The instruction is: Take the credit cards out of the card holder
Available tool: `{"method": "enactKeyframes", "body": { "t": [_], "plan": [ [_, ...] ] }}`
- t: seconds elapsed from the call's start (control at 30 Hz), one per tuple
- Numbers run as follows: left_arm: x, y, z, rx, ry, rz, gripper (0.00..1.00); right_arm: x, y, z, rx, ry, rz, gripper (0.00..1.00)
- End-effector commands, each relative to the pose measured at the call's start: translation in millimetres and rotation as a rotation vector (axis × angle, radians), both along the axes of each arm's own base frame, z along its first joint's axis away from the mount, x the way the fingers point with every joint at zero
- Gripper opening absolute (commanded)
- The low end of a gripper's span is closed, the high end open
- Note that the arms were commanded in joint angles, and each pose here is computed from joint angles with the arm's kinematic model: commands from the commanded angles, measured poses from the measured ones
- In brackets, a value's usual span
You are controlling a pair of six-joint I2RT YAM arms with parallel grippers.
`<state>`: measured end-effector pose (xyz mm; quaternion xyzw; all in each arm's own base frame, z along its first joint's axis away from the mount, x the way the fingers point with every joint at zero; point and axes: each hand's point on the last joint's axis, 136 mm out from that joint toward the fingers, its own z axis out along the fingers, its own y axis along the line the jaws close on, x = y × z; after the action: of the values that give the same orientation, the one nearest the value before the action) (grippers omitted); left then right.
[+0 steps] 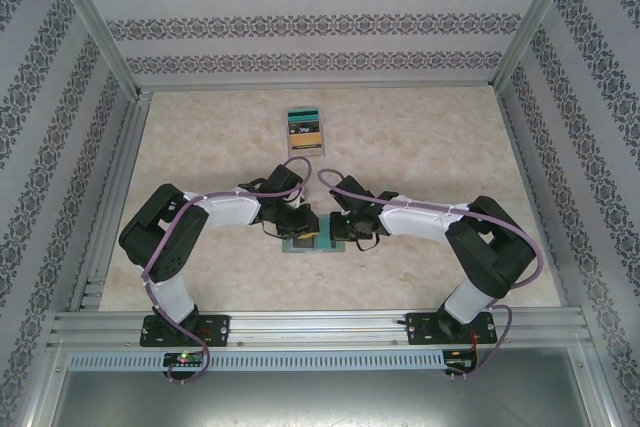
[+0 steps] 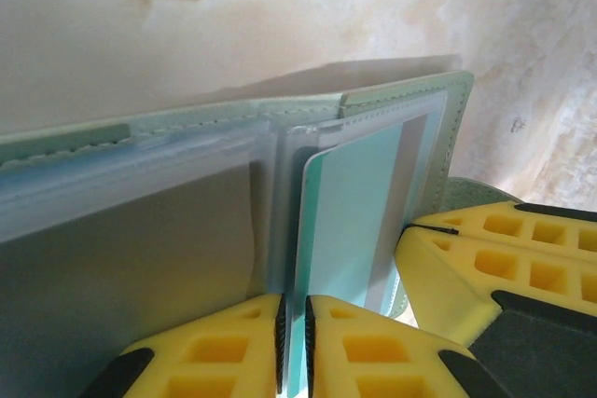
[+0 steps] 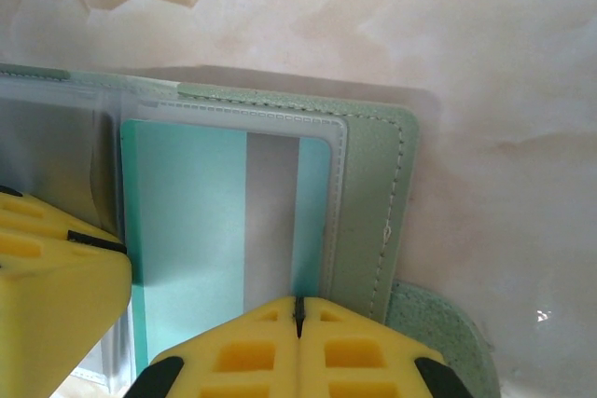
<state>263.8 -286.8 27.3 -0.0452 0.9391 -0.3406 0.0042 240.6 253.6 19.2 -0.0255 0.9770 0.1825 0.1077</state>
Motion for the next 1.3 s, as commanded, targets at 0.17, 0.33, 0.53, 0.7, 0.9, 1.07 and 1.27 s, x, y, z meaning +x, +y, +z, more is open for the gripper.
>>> {"method": "enactKeyframes", "body": {
  "t": [0.17, 0.33, 0.53, 0.7, 0.9, 1.07, 1.27],
  "plan": [
    [-10.7, 11.7, -25.6, 0.089, 0.055, -0.004, 0.2, -10.7, 4.2, -19.2, -0.008, 0.047, 0.03, 0.04],
    [-11.6, 10.1, -27.5, 0.087, 0.061, -0.009, 0.21, -10.1, 6.6, -18.4, -0.004, 0.046, 0.037, 0.04],
    [-14.9, 15.6, -32.5, 0.174, 0.065, -0.031, 0.24, -9.9, 6.4, -17.7, -0.005, 0.045, 0.036, 0.04],
    [-17.2, 16.3, -32.9, 0.24, 0.06, -0.064, 0.23, -9.6, 6.2, -17.6, -0.007, 0.044, 0.036, 0.04],
    [-16.5, 13.5, -30.5, 0.221, 0.05, -0.062, 0.13, -9.8, 5.6, -17.4, -0.01, 0.044, 0.038, 0.04],
    [-16.7, 10.8, -28.4, 0.184, 0.044, -0.06, 0.18, -10.2, 3.8, -19.1, -0.015, 0.046, 0.034, 0.04],
    [-15.5, 9.5, -27.2, 0.107, 0.035, -0.037, 0.18, -11.3, 2.1, -22.4, -0.017, 0.051, 0.028, 0.04]
  ]
}}
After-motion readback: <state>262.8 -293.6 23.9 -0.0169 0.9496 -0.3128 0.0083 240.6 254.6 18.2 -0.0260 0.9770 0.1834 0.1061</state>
